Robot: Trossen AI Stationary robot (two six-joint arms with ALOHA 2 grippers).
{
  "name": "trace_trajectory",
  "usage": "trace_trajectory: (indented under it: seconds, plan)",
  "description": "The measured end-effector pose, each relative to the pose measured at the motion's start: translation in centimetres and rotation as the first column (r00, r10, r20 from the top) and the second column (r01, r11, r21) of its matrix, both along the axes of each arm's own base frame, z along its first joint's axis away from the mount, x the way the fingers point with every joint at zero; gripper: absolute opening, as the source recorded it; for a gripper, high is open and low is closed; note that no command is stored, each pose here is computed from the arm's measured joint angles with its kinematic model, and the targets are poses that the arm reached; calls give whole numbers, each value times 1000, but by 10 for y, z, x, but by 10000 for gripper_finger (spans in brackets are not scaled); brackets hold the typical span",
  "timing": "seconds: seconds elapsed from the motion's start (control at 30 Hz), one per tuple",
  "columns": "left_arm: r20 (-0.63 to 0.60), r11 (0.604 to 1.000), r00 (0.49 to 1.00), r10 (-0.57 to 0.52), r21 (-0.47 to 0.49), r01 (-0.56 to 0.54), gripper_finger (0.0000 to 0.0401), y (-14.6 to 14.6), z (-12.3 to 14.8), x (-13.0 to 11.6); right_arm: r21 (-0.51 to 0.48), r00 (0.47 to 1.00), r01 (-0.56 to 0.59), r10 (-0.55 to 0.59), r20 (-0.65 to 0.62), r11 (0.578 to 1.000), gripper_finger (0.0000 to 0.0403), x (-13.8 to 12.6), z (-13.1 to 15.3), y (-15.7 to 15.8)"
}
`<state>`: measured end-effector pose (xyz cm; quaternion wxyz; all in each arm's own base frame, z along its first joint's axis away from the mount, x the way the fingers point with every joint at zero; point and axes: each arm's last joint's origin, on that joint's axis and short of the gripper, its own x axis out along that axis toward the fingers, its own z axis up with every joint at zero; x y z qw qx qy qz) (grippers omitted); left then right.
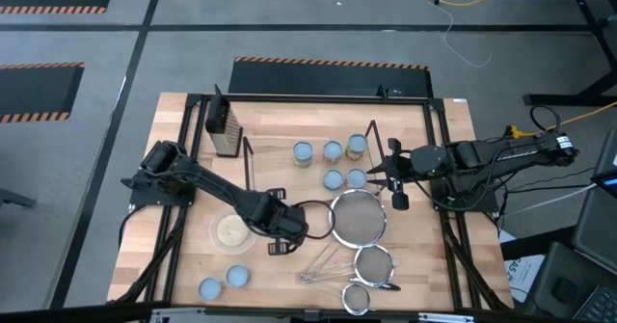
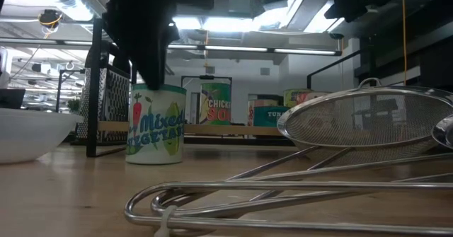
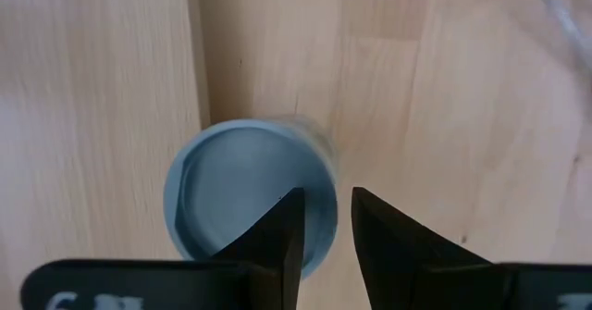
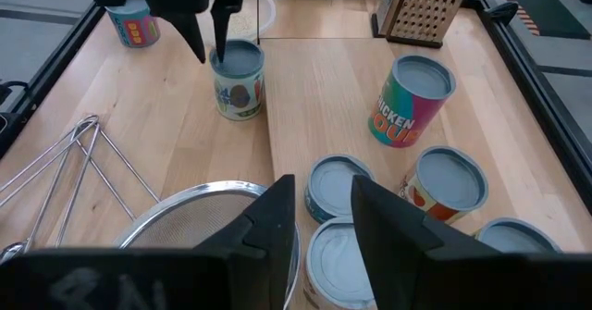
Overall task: Pick and place cans onto a shelf
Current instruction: Put the large white can on the shelf
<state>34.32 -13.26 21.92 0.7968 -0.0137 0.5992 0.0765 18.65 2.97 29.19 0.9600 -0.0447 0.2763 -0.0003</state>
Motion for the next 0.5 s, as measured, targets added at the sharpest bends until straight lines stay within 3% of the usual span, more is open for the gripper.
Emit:
trace_trajectory:
  seconds: [0.27,0.5]
  plan:
    - [-1,1000,1000,-4,4,4,80,1,-7,-2,0,1000,0,0,0,1000,113,0,0,0]
    - [26,1000,1000,-4,-10,4,16,0,-7,0,0,1000,0,0,0,1000,113,0,0,0]
